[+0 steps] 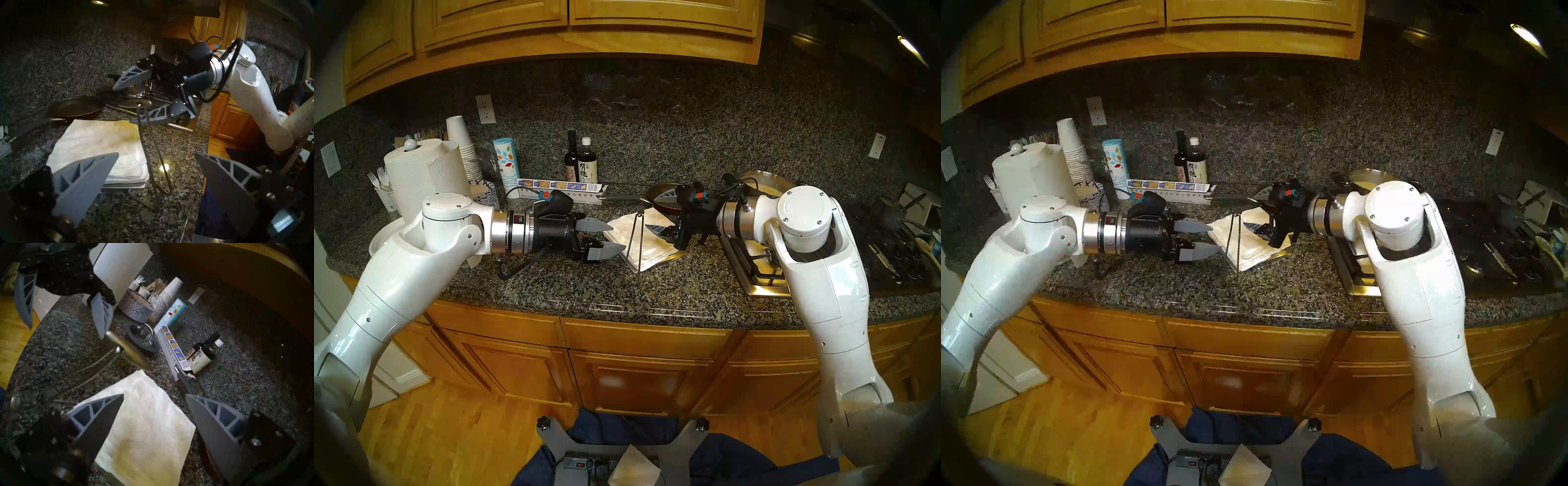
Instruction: Take napkin out of napkin holder
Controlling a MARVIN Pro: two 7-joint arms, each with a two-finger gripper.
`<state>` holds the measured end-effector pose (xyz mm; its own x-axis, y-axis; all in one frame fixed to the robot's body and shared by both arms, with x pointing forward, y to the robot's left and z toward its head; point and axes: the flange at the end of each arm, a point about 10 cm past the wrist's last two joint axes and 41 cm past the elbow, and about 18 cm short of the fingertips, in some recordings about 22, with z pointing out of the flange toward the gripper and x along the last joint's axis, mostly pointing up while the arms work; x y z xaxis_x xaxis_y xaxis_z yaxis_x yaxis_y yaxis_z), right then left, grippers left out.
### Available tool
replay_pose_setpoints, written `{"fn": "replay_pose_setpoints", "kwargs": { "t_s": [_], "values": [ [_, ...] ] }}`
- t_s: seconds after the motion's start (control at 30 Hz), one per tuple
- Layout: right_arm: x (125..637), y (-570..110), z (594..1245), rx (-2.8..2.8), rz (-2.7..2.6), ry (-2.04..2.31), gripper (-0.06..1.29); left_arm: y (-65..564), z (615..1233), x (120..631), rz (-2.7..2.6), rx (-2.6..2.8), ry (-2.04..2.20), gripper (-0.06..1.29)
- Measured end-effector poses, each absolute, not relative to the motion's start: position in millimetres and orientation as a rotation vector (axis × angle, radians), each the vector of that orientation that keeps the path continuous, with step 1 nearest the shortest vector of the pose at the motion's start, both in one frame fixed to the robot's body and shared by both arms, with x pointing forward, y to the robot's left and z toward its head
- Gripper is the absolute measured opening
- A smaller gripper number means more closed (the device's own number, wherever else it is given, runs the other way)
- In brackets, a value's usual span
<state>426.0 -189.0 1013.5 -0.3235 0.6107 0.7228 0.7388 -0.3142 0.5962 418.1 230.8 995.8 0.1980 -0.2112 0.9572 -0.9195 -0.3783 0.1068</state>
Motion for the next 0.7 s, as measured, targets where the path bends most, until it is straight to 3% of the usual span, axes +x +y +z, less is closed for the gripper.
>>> {"fn": "replay_pose_setpoints", "kwargs": {
  "t_s": [0.7],
  "values": [
    [424.2, -188.6, 994.4, -1.786, -1.633, -1.887, 0.81, 253.4, 997.1, 443.7, 1.399, 1.826, -0.922, 1.21]
  ]
}}
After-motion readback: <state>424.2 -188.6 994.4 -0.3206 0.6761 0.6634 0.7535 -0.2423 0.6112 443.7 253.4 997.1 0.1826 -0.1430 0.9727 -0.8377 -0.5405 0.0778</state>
